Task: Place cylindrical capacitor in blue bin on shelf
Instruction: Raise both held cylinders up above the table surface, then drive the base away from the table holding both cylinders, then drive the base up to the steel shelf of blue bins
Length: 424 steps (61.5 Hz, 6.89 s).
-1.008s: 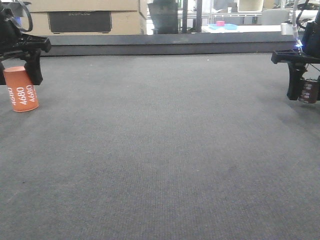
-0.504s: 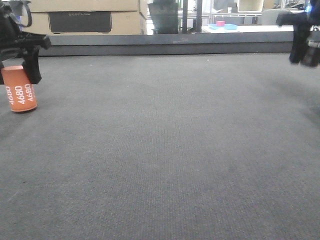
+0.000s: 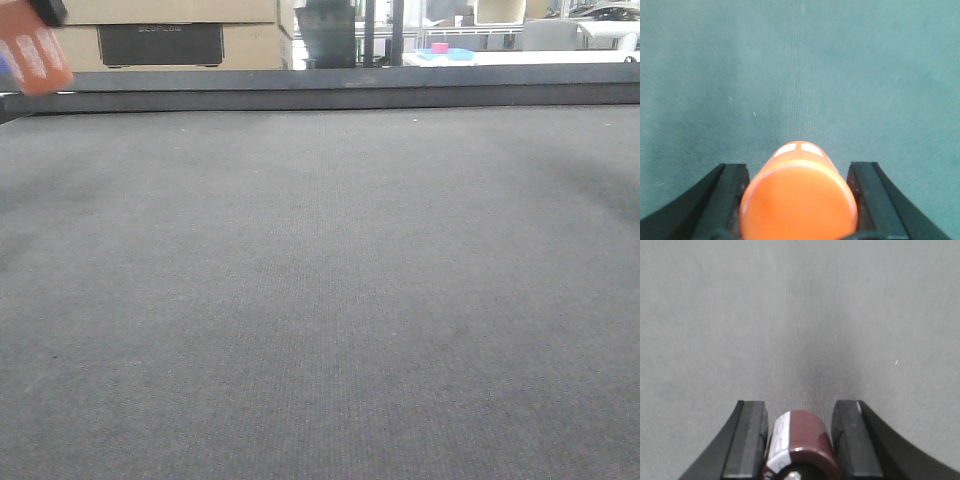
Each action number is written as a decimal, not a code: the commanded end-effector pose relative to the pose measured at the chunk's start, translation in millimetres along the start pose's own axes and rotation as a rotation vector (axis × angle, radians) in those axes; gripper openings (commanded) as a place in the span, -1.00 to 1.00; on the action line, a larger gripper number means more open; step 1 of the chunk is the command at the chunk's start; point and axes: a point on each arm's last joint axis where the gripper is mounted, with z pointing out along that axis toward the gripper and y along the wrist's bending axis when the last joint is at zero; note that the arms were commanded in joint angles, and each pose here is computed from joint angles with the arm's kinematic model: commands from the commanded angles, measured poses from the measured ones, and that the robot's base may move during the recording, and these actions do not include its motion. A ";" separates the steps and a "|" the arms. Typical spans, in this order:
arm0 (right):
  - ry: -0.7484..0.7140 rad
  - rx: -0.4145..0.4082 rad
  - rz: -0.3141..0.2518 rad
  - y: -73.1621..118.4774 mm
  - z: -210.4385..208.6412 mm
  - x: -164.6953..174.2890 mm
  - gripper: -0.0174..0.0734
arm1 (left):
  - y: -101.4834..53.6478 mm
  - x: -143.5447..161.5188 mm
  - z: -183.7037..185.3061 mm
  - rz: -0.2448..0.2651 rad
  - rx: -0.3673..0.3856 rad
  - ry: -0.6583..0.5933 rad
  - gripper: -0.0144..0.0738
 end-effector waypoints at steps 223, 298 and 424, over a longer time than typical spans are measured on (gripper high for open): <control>-0.989 -0.026 -0.043 2.2 -235.9 218.3 -0.98 | 9.0 230.4 -232.1 0.003 0.052 -1.037 -0.92; -0.989 -0.026 -0.043 2.2 -235.9 218.3 -0.98 | 9.0 230.4 -232.1 0.003 0.052 -1.037 -0.92; -0.989 -0.026 -0.043 2.2 -235.9 218.3 -0.98 | 9.0 230.3 -232.2 0.003 0.053 -1.038 -0.92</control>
